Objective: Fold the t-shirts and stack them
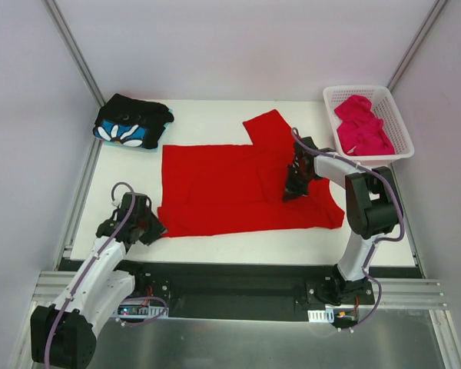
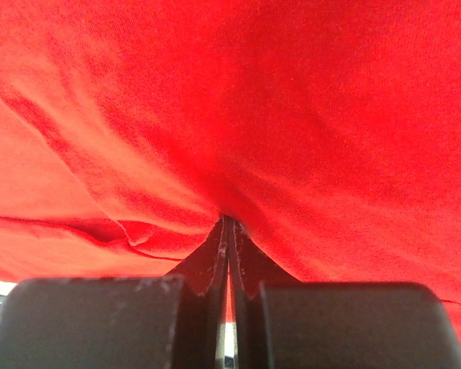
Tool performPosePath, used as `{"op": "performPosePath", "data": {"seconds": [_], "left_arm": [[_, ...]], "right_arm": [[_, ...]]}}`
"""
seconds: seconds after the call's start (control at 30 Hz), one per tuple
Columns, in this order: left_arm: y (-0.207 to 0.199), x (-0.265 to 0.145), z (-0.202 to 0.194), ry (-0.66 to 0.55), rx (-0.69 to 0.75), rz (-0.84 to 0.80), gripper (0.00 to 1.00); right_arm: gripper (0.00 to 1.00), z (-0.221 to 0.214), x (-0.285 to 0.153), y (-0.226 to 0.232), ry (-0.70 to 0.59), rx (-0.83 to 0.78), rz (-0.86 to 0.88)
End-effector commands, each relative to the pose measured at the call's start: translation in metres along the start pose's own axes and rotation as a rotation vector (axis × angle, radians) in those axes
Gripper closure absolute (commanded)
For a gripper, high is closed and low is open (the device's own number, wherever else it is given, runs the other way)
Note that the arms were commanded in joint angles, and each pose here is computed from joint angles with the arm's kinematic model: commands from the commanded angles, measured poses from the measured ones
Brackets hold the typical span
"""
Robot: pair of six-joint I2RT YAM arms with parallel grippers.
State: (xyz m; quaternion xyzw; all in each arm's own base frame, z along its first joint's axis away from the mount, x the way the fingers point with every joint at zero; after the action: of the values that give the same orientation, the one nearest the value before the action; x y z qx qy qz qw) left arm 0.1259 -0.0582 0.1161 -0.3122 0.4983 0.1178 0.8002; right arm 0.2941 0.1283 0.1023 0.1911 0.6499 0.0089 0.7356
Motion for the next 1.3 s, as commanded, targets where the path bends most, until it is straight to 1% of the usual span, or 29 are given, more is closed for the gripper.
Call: {"op": "performPosePath", "data": {"seconds": [0.0,0.03,0.07,0.1,0.17,0.2,0.23,0.33,0.37,0.4,0.47,0.5,0.53,0.6,0.63,0.67,0.73,0.77,0.83,0.9,0.93,1.0,1.03,1.2,1.27], "left_arm": [[-0.001,-0.008,0.007,-0.027,0.006,0.033,0.67],[-0.003,-0.008,0.01,-0.035,0.011,0.029,0.67],[-0.007,-0.01,0.018,-0.075,0.013,0.038,0.67],[-0.01,-0.009,0.021,-0.074,0.026,0.042,0.67],[-0.024,-0.012,0.034,-0.098,0.04,-0.005,0.67],[-0.028,-0.01,0.037,-0.077,0.056,0.007,0.66],[-0.038,-0.015,0.046,-0.09,0.06,-0.008,0.65],[-0.049,-0.014,0.056,-0.077,0.069,-0.005,0.65],[-0.058,-0.02,0.064,-0.099,0.073,-0.029,0.65],[-0.063,-0.019,0.067,-0.078,0.079,-0.044,0.65],[-0.08,-0.021,0.08,-0.088,0.095,-0.08,0.65],[-0.086,-0.02,0.083,-0.059,0.121,-0.106,0.64],[-0.097,-0.023,0.092,-0.061,0.137,-0.131,0.63],[-0.108,-0.004,0.098,0.006,0.186,-0.151,0.63],[-0.119,-0.002,0.1,0.054,0.208,-0.22,0.63],[-0.121,0.014,0.1,0.105,0.215,-0.211,0.62],[-0.132,0.025,0.103,0.127,0.241,-0.267,0.62],[-0.133,0.035,0.104,0.144,0.234,-0.253,0.62],[-0.144,0.039,0.109,0.136,0.248,-0.291,0.61],[-0.149,0.047,0.111,0.138,0.271,-0.28,0.61],[-0.155,0.048,0.115,0.123,0.285,-0.287,0.61],[-0.157,0.053,0.119,0.123,0.298,-0.279,0.6],[-0.159,0.053,0.122,0.11,0.303,-0.278,0.6],[-0.164,0.059,0.136,0.003,0.349,-0.232,0.59],[-0.169,0.064,0.142,-0.018,0.358,-0.232,0.59]], "right_arm": [[0.99,0.004,0.001,-0.008,-0.009,-0.007,-0.068],[0.99,0.005,0.001,-0.008,-0.011,-0.009,-0.069],[0.99,0.005,0.001,-0.007,-0.01,-0.007,-0.071],[0.99,0.005,0.001,-0.007,-0.011,-0.007,-0.07],[0.99,0.006,0.001,-0.007,-0.011,-0.007,-0.07],[0.99,0.006,0.0,-0.006,-0.012,-0.009,-0.068],[0.99,0.006,-0.001,-0.006,-0.014,-0.005,-0.065],[0.99,0.006,-0.004,-0.006,-0.022,-0.008,-0.064],[0.99,0.006,-0.006,-0.005,-0.025,-0.008,-0.062],[0.99,0.007,-0.011,-0.003,-0.032,-0.009,-0.052],[0.99,0.008,-0.018,0.0,-0.049,-0.006,-0.042],[0.99,0.008,-0.024,0.001,-0.062,-0.008,-0.045],[0.99,0.011,-0.031,0.005,-0.081,-0.013,-0.042],[0.99,0.012,-0.043,0.007,-0.102,-0.025,-0.061],[0.99,0.017,-0.054,0.013,-0.135,-0.034,-0.047],[0.99,0.019,-0.059,0.014,-0.15,-0.04,-0.053],[0.99,0.02,-0.072,0.02,-0.151,-0.065,-0.038],[0.98,0.023,-0.081,0.026,-0.167,-0.073,-0.007],[0.93,0.025,-0.091,0.033,-0.192,-0.104,0.044],[0.88,0.028,-0.103,0.04,-0.235,-0.121,0.091],[0.84,0.031,-0.105,0.042,-0.245,-0.133,0.106],[0.84,0.036,-0.107,0.049,-0.252,-0.154,0.154],[0.82,0.038,-0.105,0.051,-0.255,-0.171,0.171],[0.79,0.057,-0.097,0.062,-0.29,-0.237,0.268],[0.76,0.066,-0.098,0.066,-0.292,-0.259,0.318]]}}
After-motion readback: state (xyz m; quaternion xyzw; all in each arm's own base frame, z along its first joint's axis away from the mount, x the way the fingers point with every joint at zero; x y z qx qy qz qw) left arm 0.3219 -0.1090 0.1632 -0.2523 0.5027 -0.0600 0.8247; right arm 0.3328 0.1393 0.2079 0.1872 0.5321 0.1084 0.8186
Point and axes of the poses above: each gripper's point midway between its finger pads, its own x axis out along the fingers, its own y axis along the line the jaws close on, z = x × y, the point moved 9 cm from there along -x, back along the fingers, and after that the axes turned 5 degrees about x, right-handed, at the moved point
